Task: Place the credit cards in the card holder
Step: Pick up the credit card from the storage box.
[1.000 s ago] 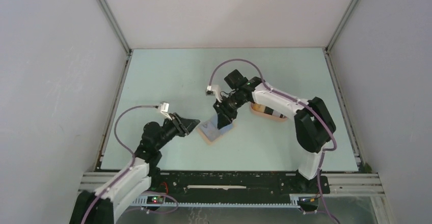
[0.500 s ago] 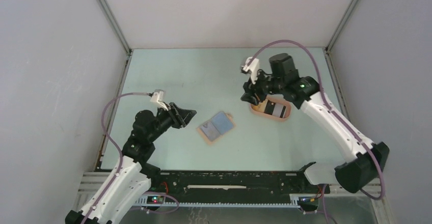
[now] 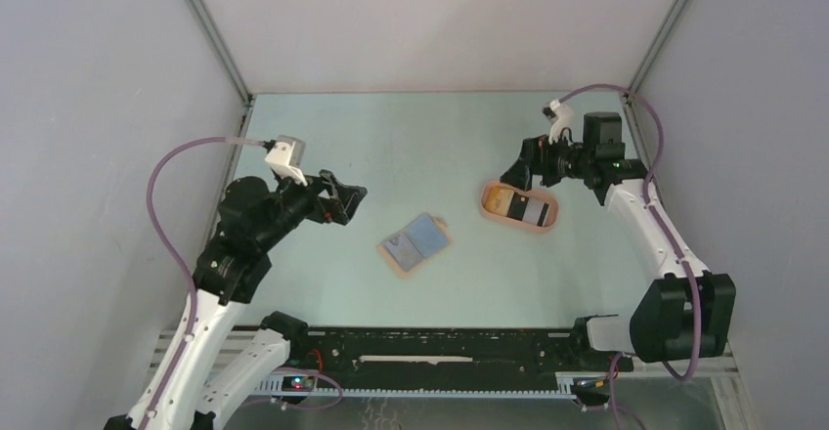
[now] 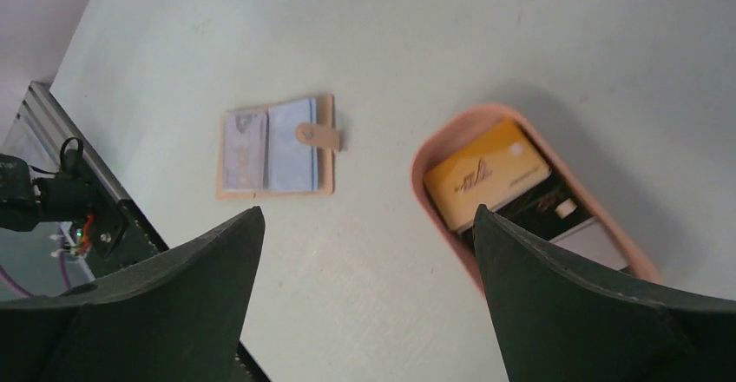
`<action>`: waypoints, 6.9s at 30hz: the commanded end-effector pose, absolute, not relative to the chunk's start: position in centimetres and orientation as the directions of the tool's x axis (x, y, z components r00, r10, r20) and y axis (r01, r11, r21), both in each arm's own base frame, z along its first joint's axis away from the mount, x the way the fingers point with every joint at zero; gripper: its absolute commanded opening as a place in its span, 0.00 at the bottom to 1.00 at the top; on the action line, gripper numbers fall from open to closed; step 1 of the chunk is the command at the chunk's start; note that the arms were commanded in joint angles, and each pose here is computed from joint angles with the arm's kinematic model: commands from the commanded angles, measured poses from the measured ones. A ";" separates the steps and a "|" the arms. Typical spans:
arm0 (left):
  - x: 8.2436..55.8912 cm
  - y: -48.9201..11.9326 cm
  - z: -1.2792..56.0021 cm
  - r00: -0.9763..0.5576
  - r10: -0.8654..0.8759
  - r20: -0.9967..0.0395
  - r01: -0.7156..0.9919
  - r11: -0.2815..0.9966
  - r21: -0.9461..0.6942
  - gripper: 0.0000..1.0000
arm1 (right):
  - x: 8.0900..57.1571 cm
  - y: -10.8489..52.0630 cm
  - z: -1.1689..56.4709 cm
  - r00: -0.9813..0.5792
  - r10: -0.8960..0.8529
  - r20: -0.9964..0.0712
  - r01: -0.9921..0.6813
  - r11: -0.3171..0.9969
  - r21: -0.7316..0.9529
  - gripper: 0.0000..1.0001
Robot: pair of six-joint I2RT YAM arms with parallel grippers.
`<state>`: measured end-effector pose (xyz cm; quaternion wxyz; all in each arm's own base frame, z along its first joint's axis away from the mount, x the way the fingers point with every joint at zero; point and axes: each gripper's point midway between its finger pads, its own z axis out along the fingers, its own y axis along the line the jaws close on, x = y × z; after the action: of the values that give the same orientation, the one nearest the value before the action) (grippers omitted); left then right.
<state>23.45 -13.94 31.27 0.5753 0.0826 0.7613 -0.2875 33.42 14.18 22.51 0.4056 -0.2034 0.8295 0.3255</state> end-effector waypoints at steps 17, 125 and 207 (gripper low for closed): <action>24.8 -10.6 24.2 -0.396 -0.057 -0.916 0.334 0.921 -0.202 1.00 | 38.9 13.3 11.6 -0.787 0.383 -0.483 -0.087 0.707 0.702 0.71; 25.0 -11.5 22.8 -0.445 -0.050 -0.894 0.360 0.904 -0.230 1.00 | 37.9 18.4 7.0 -0.940 0.240 -0.241 -0.056 0.588 0.807 0.56; 25.0 -11.6 22.5 -0.456 -0.045 -0.889 0.363 0.903 -0.232 1.00 | 38.2 11.5 9.5 -0.915 0.278 -0.293 -0.035 0.668 0.743 0.00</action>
<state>24.91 -11.63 22.61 0.5042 0.0867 0.8356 -0.1999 37.21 12.36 6.35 0.1459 0.0983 0.8989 0.4013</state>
